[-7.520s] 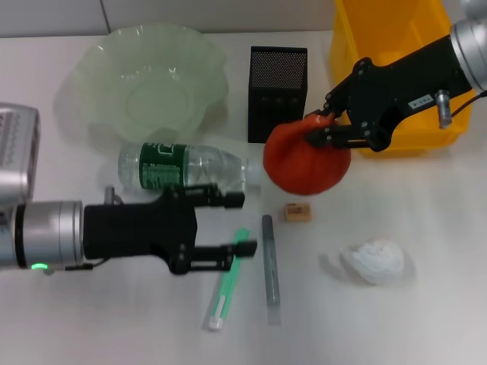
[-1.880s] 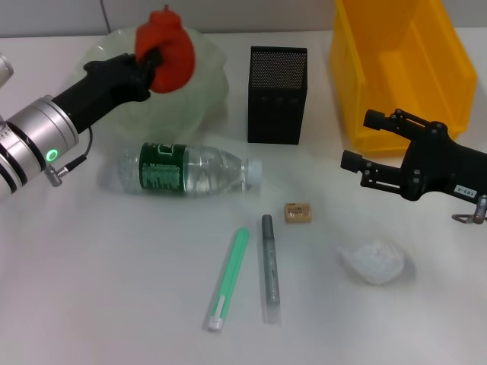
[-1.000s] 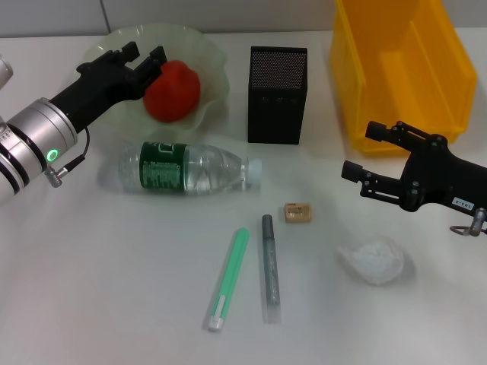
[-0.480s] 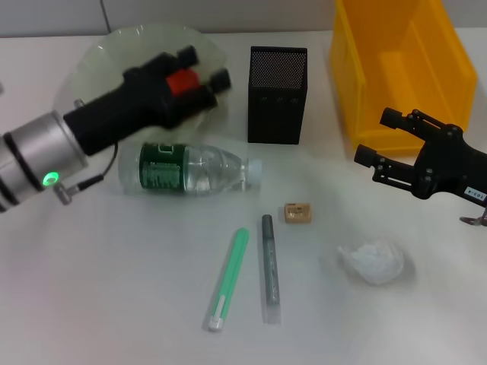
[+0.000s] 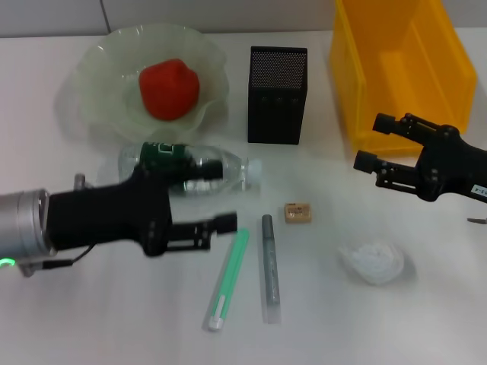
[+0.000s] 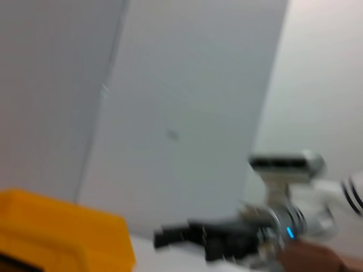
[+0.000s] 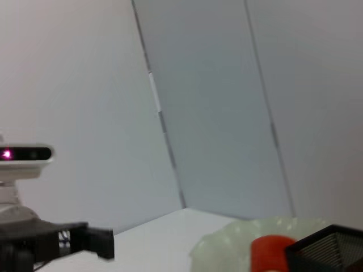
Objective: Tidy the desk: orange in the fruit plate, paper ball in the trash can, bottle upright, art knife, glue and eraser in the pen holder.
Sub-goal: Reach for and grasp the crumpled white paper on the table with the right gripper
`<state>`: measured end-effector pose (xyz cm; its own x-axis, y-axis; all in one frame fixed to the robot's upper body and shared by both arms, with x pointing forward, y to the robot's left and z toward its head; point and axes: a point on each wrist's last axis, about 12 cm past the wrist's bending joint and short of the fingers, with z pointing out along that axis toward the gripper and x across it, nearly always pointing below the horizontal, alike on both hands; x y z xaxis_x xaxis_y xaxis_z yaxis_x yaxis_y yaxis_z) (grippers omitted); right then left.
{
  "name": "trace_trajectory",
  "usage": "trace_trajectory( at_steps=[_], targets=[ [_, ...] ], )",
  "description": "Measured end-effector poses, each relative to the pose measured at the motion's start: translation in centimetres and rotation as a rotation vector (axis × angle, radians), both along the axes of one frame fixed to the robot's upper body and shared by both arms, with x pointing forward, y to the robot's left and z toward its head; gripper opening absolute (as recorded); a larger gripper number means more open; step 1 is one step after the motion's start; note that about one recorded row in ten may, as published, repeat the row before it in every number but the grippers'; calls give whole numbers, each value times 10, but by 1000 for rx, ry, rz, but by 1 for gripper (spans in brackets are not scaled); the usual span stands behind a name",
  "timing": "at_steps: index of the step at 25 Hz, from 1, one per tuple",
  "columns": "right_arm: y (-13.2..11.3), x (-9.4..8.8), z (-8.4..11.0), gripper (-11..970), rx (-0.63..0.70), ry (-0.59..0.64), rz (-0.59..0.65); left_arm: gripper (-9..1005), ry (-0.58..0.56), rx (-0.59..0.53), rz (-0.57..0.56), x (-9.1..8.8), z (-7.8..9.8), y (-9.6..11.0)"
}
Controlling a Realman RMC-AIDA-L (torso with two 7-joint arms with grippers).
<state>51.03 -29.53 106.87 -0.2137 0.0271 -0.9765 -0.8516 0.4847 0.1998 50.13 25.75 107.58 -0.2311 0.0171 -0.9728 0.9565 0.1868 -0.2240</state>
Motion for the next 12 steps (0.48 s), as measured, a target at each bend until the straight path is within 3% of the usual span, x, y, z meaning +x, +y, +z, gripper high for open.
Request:
trace_trajectory(
  at_steps=[5, 12],
  targets=[
    [-2, 3, 6, 809, -10, 33, 59, 814, 19, 67, -44, -5, -5, 6],
    [-8, 6, 19, 807, -43, 84, 137, 815, 17, 77, -45, -7, -6, 10]
  ],
)
